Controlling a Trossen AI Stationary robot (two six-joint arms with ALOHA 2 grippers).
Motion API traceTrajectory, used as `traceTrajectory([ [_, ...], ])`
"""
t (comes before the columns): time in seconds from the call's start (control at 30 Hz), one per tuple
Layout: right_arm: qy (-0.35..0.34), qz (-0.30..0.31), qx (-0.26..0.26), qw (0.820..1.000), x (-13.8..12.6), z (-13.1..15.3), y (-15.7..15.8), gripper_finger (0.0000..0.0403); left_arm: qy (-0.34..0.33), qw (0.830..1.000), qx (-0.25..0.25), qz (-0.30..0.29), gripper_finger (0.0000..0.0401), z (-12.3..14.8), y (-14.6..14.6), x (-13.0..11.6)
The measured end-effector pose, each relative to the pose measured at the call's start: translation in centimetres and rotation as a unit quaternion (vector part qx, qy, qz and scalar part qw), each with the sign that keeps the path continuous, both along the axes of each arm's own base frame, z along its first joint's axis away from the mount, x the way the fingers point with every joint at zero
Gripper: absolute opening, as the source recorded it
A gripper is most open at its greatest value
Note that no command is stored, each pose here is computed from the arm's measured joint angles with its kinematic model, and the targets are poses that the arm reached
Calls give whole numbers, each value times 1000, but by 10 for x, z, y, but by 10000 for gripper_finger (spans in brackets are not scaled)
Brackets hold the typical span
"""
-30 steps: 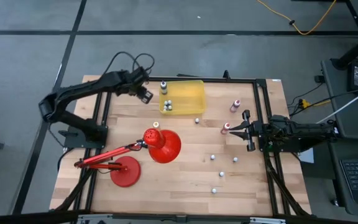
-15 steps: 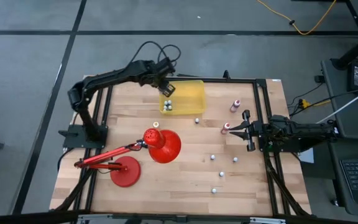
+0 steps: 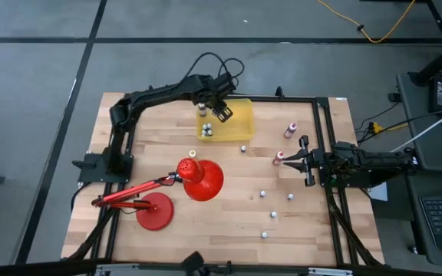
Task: Pick & Place food coloring
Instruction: Put the blue food coloring bottle into the yellow bin
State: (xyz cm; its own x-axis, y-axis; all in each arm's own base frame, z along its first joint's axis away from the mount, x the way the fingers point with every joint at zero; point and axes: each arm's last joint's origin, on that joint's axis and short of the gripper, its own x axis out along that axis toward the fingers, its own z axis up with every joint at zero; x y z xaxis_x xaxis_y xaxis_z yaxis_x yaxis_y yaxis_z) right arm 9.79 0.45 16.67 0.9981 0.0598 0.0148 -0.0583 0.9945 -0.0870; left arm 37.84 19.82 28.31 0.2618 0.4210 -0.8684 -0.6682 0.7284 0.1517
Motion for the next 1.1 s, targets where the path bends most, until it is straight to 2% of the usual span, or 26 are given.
traceTrajectory([
  [0.37,0,0,0,1000,0,0,0,56,-1,1000,1,1,120,-33,41,4],
  [0.53,-1,0,0,1000,0,0,0,56,-4,1000,-25,5,117,-50,55,4],
  [0.83,0,0,0,1000,0,0,0,56,5,999,-44,4,124,-64,65,1],
  [1.1,0,0,0,1000,0,0,0,56,-5,998,-57,6,163,-64,64,2],
])
